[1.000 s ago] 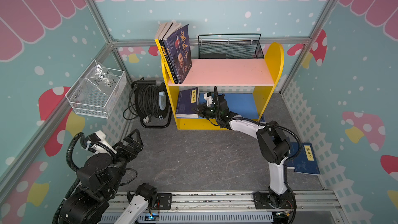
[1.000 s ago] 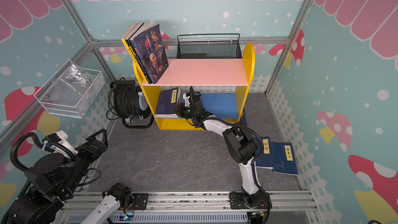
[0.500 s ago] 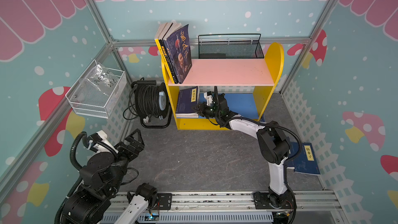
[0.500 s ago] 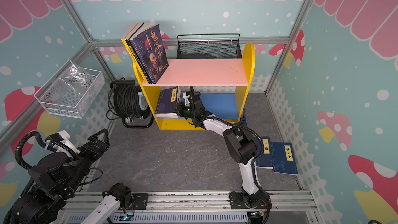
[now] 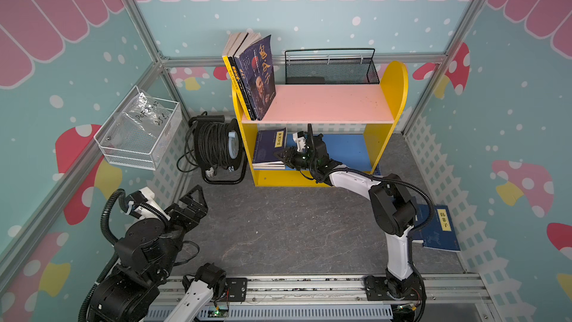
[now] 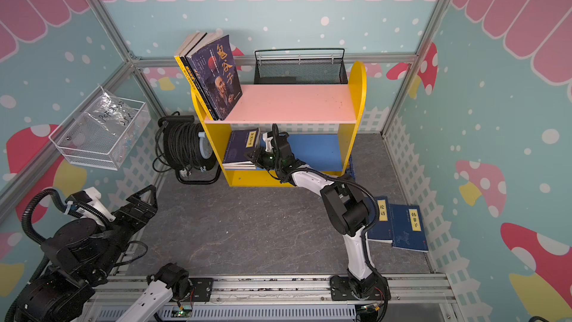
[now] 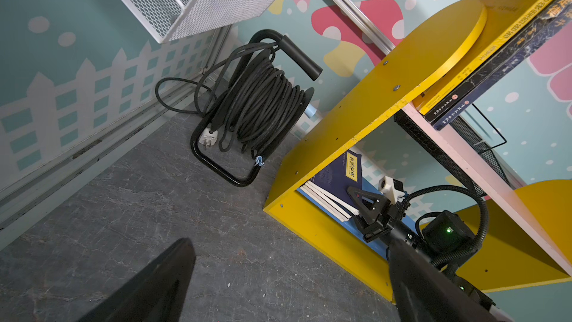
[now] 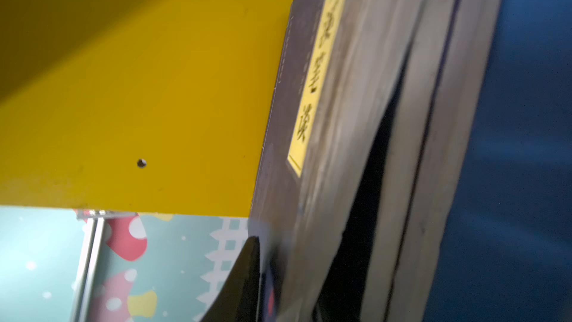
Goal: Stacking books/files
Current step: Place the book on the bookshelf.
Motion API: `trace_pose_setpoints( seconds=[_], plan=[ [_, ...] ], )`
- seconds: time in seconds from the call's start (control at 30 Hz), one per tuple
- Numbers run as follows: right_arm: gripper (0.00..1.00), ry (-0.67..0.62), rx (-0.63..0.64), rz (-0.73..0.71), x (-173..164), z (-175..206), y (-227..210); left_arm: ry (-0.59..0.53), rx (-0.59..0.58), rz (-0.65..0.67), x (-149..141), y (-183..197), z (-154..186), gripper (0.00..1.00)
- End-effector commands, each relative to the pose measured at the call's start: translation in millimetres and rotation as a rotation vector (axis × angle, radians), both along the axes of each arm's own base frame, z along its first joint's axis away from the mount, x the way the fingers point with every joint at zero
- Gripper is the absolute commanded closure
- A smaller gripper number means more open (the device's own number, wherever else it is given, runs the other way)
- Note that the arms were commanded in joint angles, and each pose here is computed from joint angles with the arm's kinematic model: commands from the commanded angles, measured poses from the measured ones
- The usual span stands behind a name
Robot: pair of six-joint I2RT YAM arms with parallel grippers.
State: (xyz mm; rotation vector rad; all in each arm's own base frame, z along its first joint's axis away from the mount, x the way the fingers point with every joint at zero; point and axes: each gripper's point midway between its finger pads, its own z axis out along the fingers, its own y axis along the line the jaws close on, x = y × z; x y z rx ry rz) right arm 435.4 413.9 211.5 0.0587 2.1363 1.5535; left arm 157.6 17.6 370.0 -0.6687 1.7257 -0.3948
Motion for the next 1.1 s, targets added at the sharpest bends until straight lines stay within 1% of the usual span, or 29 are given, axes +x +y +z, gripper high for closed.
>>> trace_pose_setpoints(
  seconds=[0.0, 0.17, 0.27, 0.4, 0.43, 0.53, 0.73, 0.9, 1.0, 1.07],
  plan=[
    [0.58, -0.018, -0.011, 0.009, -1, 5, 5, 0.006, 0.002, -0.012, 4, -3, -1, 0.01],
    [0.49, -0.025, -0.070, -0.036, 1, 5, -5, 0.011, -0.008, -0.015, 5, -5, -6, 0.01],
    [0.47, -0.026, -0.088, -0.041, 1, 6, -6, 0.012, -0.019, -0.018, 7, -7, -9, 0.01],
    [0.47, -0.013, -0.132, -0.072, 0, 3, -13, 0.012, -0.024, -0.024, 7, -8, -9, 0.01],
    [0.45, -0.029, -0.155, -0.078, 0, 3, -16, 0.011, -0.025, -0.023, 8, -8, -9, 0.01],
    [0.44, -0.037, -0.178, -0.085, 0, 4, -20, 0.013, -0.029, -0.024, 7, -8, -11, 0.01],
    [0.45, -0.045, -0.194, -0.057, -1, 3, -10, 0.021, -0.035, -0.030, 11, -11, -16, 0.01],
    [0.53, -0.067, -0.196, -0.077, 6, 8, -4, 0.019, -0.039, -0.031, 11, -11, -17, 0.01],
    [0.56, -0.082, -0.197, -0.095, 13, 11, -3, 0.014, -0.039, -0.030, 9, -11, -16, 0.01],
    [0.56, -0.086, -0.200, -0.095, 15, 11, -1, 0.014, -0.039, -0.028, 9, -10, -17, 0.01]
  ],
)
